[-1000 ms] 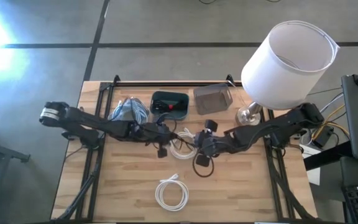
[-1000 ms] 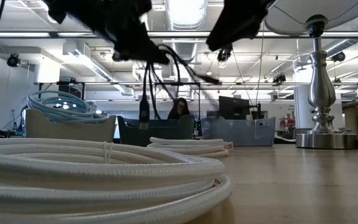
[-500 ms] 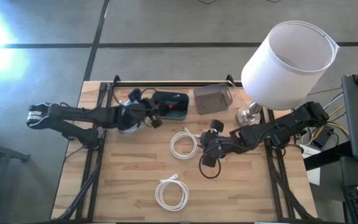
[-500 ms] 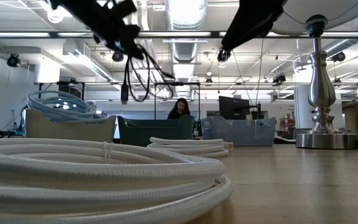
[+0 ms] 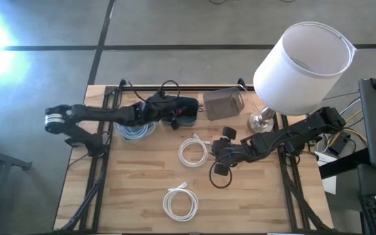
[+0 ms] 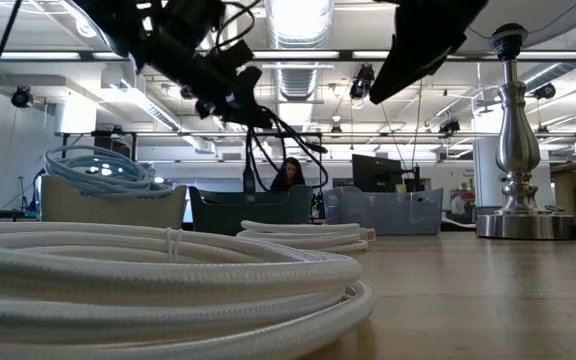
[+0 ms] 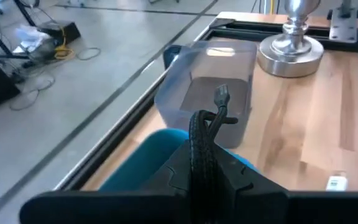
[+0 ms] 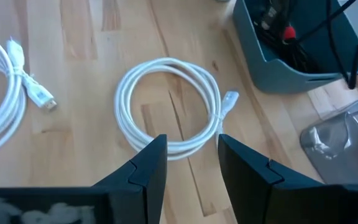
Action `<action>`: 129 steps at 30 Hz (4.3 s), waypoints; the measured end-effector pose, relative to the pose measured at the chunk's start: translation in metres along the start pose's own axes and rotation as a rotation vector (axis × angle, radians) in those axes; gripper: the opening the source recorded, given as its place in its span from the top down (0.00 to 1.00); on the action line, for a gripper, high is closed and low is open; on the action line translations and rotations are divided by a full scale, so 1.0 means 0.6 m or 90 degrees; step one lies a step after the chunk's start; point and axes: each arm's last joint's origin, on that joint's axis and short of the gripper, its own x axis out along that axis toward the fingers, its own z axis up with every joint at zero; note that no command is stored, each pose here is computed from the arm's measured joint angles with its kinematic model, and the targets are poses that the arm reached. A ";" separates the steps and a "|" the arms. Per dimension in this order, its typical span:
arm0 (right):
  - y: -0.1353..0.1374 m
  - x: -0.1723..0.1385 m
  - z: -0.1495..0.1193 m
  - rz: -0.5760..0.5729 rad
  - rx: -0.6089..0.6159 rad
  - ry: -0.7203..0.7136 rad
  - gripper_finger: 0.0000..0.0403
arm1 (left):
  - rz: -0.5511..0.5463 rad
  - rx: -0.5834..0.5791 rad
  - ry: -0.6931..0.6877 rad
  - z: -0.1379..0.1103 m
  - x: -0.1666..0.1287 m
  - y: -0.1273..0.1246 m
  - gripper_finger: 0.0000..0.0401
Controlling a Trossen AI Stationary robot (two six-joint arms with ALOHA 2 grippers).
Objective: Pick & Place USB Port
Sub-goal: Put the black charger cable into the blue bin, then put the top white HDMI cable into the black bin
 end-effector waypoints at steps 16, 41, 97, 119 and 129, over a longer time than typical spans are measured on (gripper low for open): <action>-0.001 0.005 -0.009 -0.004 0.004 0.011 0.67 | 0.165 0.114 0.156 -0.064 0.038 0.018 0.92; -0.024 0.065 -0.024 0.022 0.181 -0.122 0.65 | 0.150 0.137 0.238 -0.005 -0.021 0.026 0.59; 0.009 0.272 -0.005 -0.217 0.205 0.141 0.92 | -0.169 -0.033 0.164 0.030 -0.096 0.003 0.62; 0.085 0.115 0.036 -0.358 0.056 -0.132 0.91 | -0.390 -0.224 0.039 -0.039 -0.100 -0.079 0.62; 0.084 0.116 0.038 -0.367 0.038 -0.137 0.91 | -0.396 -0.236 0.055 -0.053 -0.086 -0.092 0.62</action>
